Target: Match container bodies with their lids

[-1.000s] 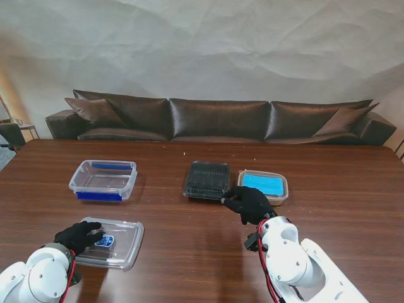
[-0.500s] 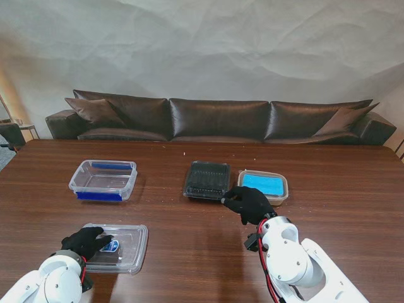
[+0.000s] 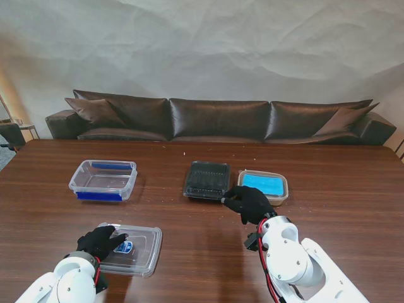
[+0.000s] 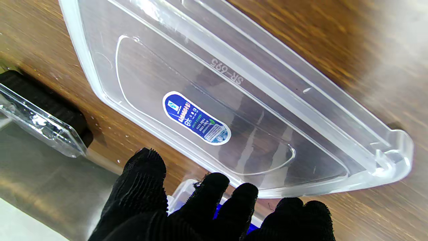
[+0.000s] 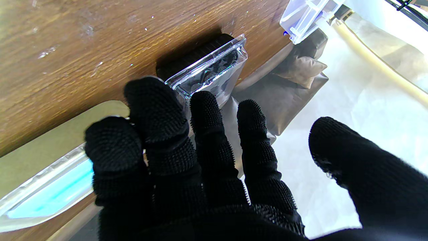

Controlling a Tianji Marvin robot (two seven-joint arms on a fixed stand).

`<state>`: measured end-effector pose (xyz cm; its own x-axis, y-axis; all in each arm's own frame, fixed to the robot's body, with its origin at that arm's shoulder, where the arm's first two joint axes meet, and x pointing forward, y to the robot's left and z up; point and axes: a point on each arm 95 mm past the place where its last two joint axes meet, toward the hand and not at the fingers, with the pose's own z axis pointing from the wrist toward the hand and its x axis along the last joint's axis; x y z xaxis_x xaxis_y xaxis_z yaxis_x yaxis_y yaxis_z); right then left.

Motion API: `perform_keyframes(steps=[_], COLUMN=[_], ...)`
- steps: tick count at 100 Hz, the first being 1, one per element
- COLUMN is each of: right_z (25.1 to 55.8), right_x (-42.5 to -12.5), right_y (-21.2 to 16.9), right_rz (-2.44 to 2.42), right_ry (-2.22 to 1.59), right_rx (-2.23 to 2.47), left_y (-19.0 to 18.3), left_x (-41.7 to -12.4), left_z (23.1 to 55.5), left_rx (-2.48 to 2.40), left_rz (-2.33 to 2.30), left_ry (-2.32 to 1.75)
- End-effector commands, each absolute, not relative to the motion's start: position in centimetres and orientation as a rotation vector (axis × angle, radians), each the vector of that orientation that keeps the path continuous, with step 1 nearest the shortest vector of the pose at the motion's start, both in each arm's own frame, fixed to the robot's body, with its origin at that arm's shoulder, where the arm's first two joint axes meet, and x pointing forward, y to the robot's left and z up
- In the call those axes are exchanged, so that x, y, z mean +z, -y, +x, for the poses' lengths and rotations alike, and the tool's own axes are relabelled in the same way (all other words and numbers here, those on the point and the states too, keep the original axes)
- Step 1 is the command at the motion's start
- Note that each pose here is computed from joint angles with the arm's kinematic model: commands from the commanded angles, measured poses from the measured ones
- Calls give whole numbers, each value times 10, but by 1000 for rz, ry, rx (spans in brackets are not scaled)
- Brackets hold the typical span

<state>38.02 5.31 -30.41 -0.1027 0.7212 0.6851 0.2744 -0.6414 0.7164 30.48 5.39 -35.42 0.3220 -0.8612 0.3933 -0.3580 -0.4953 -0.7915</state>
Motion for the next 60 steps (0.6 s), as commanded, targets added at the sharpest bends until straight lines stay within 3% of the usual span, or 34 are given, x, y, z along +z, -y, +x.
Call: perform_keyframes(steps=[1, 60], right_z=[379, 381], right_x=[-305, -305], right_y=[-56, -55], right_rz=[1840, 1842], right_ry=[-1103, -1096], right_rx=[1804, 1808], left_y=[-43, -19], left_x=[-359, -349], left_z=[299, 303], left_rx=[-1108, -1142], left_rz=[-2050, -2066], left_ry=[-1085, -1056])
